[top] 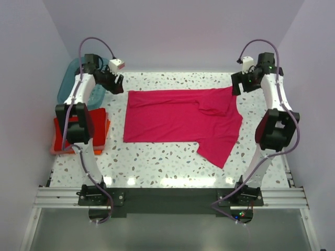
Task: Fold and stack the t-shirts
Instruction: Fold the tshirt
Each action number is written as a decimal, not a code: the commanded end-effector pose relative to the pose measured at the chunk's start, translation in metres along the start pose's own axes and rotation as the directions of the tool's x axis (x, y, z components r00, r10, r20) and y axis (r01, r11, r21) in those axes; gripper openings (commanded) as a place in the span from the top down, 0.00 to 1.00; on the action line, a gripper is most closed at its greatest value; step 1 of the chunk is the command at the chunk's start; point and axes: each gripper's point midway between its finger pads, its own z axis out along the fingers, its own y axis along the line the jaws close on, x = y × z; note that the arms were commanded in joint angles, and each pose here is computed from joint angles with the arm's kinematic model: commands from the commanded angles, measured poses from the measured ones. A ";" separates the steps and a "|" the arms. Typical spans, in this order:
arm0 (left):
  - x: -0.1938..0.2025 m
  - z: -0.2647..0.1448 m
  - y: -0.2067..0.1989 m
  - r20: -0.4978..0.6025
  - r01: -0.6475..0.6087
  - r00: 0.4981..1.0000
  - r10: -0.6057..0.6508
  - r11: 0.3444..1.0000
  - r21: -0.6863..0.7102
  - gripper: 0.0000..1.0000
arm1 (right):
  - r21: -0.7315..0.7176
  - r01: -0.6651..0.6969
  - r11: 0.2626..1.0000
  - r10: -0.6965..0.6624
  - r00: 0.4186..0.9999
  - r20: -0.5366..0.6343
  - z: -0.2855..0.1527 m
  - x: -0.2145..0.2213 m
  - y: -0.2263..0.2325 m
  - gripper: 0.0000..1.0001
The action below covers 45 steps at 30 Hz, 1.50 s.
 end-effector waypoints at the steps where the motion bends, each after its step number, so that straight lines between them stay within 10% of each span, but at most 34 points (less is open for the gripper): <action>1: 0.003 -0.048 -0.067 0.016 -0.046 0.999 0.044 0.976 0.212 0.30 | -0.210 0.191 0.959 -0.218 0.970 -0.110 -0.060 0.050 0.052 0.13; 11: 0.076 -0.077 -0.147 -0.065 -0.041 0.996 0.067 0.939 0.342 0.26 | -0.348 0.476 0.807 -0.561 0.803 -0.202 -0.089 0.169 0.133 0.43; 34: 0.109 -0.067 -0.172 -0.120 -0.197 0.963 0.242 0.933 0.301 0.28 | -0.342 0.628 0.699 -0.715 0.627 -0.310 -0.028 0.267 0.141 0.55; 41: 0.128 -0.066 -0.183 -0.064 -0.352 0.914 0.401 0.861 0.368 0.38 | -0.376 0.617 0.692 -0.721 0.618 -0.313 -0.027 0.279 0.145 1.00; 45: 0.143 -0.064 -0.189 -0.035 -0.448 0.863 0.504 0.796 0.406 0.47 | -0.389 0.607 0.693 -0.718 0.625 -0.306 -0.032 0.279 0.149 1.00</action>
